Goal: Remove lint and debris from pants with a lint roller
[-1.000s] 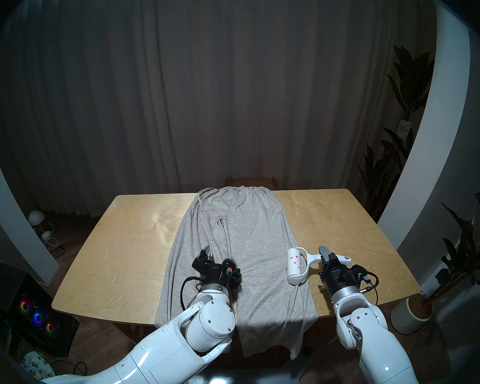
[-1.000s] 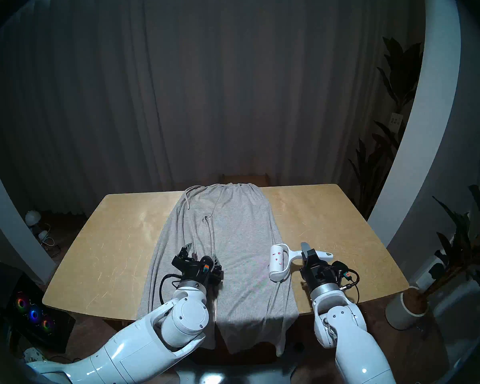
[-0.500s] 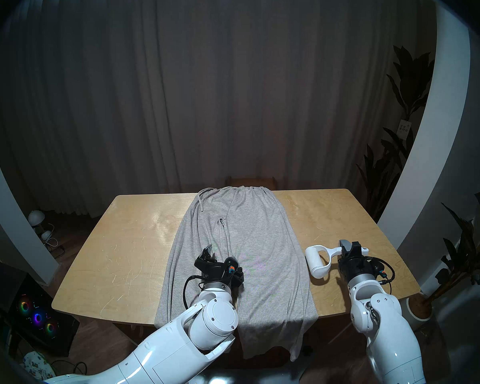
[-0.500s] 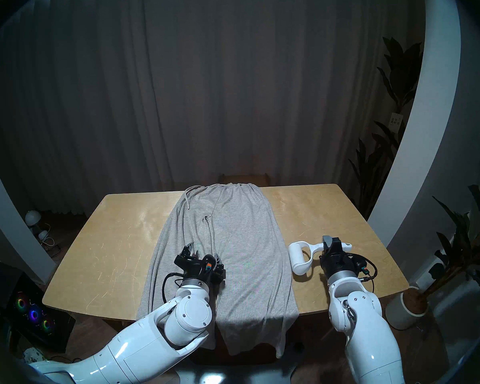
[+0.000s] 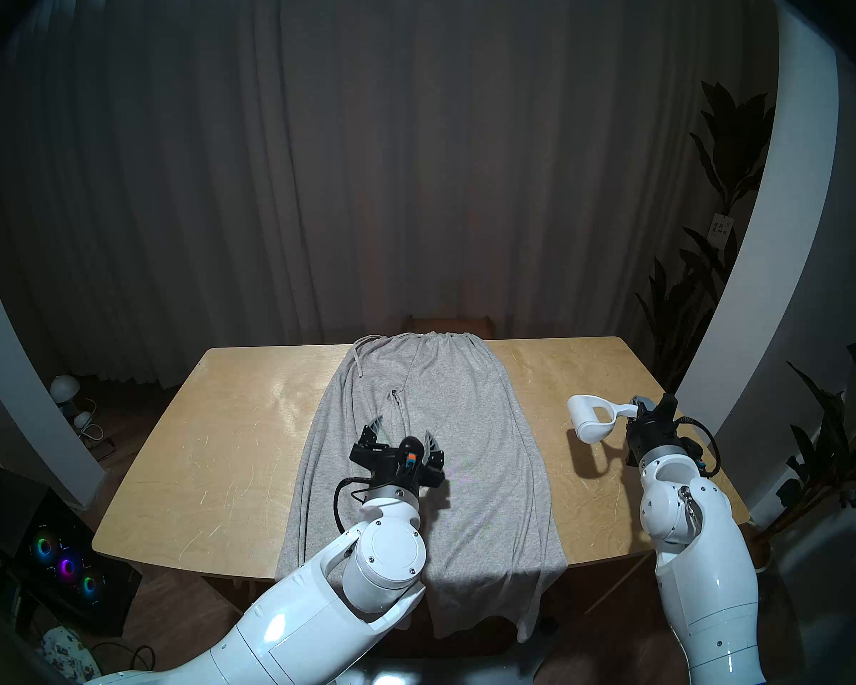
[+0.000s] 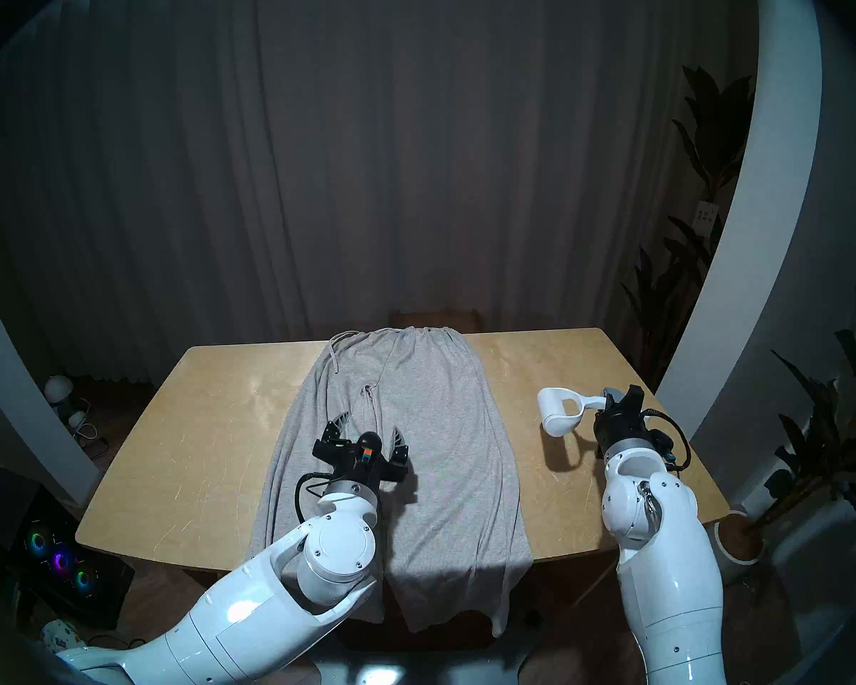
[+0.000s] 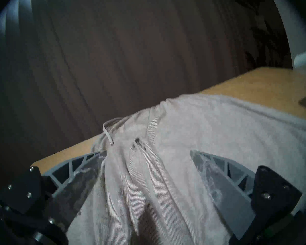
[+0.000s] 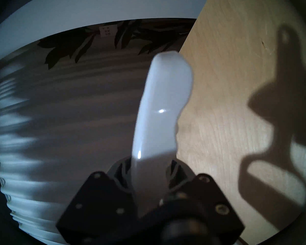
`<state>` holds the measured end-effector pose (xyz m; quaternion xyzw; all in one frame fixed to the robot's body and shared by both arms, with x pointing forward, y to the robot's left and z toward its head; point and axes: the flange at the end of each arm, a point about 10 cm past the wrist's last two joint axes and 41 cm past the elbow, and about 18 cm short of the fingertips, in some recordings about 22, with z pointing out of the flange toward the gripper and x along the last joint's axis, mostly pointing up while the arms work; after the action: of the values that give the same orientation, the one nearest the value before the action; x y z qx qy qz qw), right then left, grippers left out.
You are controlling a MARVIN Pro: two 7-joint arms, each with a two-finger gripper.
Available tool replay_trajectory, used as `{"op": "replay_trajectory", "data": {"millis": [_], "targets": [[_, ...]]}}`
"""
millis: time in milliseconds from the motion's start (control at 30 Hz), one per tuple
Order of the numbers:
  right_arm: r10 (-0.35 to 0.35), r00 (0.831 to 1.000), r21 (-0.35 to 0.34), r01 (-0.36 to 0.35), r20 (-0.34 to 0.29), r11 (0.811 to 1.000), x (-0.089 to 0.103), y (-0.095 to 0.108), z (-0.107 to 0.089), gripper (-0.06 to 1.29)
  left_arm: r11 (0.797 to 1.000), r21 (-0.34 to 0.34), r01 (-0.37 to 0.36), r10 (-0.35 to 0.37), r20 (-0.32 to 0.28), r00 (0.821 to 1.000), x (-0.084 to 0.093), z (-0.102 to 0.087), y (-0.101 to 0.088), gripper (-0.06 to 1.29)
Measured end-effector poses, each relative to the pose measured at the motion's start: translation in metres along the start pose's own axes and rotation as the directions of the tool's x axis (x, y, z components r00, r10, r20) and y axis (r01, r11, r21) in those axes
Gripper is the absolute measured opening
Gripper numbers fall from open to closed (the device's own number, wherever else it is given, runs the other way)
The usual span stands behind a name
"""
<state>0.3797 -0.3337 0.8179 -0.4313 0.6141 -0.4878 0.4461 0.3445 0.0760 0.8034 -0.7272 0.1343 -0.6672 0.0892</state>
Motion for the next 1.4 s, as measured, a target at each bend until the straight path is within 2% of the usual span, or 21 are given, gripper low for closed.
{"op": "replay_trajectory", "data": {"millis": [67,100,200,300,333,400,533,600,833,1100,1200,1400], "targets": [[0.011,1.000,-0.009,-0.011,0.000,1.000,-0.001,-0.001,0.006,0.15,0.999,0.024,0.042,-0.041,-0.053,0.998,0.015,0.002,-0.007,1.21],[0.016,1.000,-0.022,-0.016,0.003,1.000,-0.003,0.001,0.010,0.15,0.997,0.039,0.072,-0.068,-0.090,0.994,0.025,0.002,-0.012,1.21],[0.019,1.000,-0.059,-0.018,0.016,0.998,-0.008,0.009,0.019,0.15,0.988,0.058,0.141,-0.131,-0.151,0.980,0.041,0.003,-0.024,1.21],[0.020,1.000,-0.084,-0.018,0.024,0.996,-0.010,0.014,0.024,0.15,0.979,0.060,0.196,-0.183,-0.170,0.968,0.047,0.003,-0.031,1.21],[0.022,0.999,-0.103,-0.019,0.029,0.994,-0.011,0.018,0.028,0.15,0.970,0.053,0.239,-0.226,-0.180,0.957,0.050,0.003,-0.036,1.21],[0.024,0.999,-0.120,-0.020,0.034,0.993,-0.012,0.021,0.032,0.15,0.960,0.042,0.277,-0.265,-0.185,0.946,0.051,0.002,-0.041,1.21],[0.019,0.998,-0.154,-0.010,0.054,0.988,-0.012,0.026,0.043,0.15,0.929,0.015,0.369,-0.359,-0.189,0.914,0.048,0.001,-0.054,1.21],[0.014,0.998,-0.163,-0.003,0.063,0.987,-0.011,0.026,0.048,0.15,0.920,0.008,0.393,-0.385,-0.186,0.904,0.044,0.001,-0.060,1.21],[0.007,0.995,-0.164,0.010,0.098,0.986,-0.009,0.018,0.065,0.15,0.893,-0.009,0.451,-0.446,-0.160,0.880,0.030,0.000,-0.075,1.21],[0.017,0.992,-0.166,0.004,0.124,0.986,-0.007,0.011,0.085,0.15,0.846,-0.005,0.533,-0.529,-0.124,0.839,0.018,0.000,-0.088,1.21],[0.026,0.992,-0.177,-0.003,0.127,0.984,-0.006,0.012,0.093,0.15,0.827,-0.015,0.561,-0.560,-0.105,0.822,0.014,0.000,-0.092,1.21],[0.033,0.990,-0.216,-0.003,0.134,0.976,-0.005,0.023,0.105,0.15,0.806,-0.050,0.589,-0.591,-0.080,0.803,0.012,-0.001,-0.097,1.21]]}}
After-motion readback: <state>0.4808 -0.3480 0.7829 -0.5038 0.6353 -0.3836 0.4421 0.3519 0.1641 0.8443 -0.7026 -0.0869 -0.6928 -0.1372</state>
